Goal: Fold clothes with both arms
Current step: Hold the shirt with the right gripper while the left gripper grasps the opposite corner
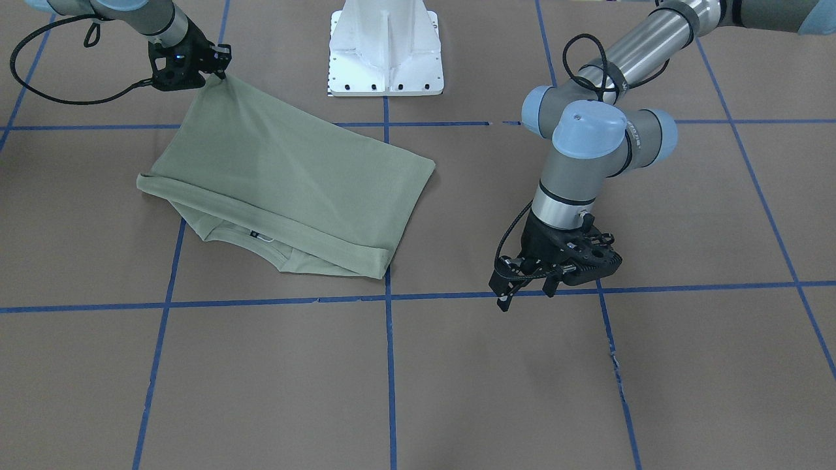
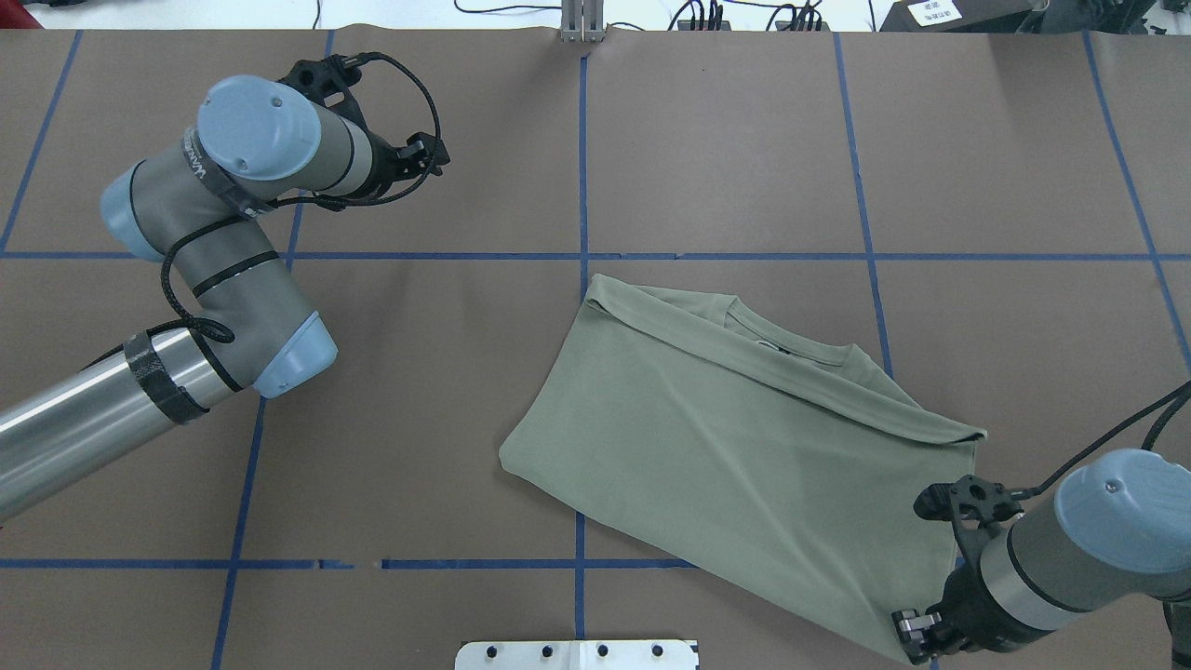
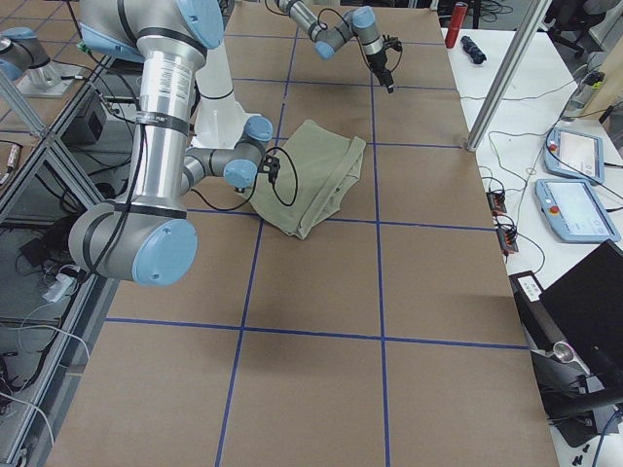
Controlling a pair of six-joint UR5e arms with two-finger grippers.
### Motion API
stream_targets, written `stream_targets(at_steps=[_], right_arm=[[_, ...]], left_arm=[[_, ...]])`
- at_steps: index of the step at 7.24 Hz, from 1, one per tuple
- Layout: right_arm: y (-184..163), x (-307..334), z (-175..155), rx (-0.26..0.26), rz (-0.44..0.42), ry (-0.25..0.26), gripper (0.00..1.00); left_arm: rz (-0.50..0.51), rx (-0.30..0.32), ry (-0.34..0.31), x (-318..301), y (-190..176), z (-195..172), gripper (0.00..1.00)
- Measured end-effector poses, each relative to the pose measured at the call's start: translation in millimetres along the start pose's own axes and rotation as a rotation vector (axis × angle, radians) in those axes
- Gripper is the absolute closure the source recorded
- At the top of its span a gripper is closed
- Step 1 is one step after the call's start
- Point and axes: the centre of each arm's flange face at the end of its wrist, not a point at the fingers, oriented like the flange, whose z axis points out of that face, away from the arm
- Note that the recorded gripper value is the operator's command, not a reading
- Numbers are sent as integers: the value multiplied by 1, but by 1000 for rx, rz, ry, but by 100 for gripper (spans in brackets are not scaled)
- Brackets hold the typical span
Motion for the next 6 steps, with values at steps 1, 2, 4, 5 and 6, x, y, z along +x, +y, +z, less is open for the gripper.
stream_targets(at_steps=[1, 2, 4, 5, 6], right_arm=[[11, -5, 1, -47, -16, -11, 0], [14, -8, -2, -68, -19, -23, 0], [-7, -16, -27, -14, 5, -75, 0], [-29, -18, -51, 54, 30, -115, 0], [-53, -17, -80, 135, 59, -154, 0]], left_arm=[[-2, -1, 2, 1, 3, 0, 1], [1, -8, 6, 3, 9, 1, 1], [29, -60, 35, 15, 42, -4, 1], [43, -126, 61, 23, 68, -13, 1], [30, -211, 87, 26, 90, -26, 1]])
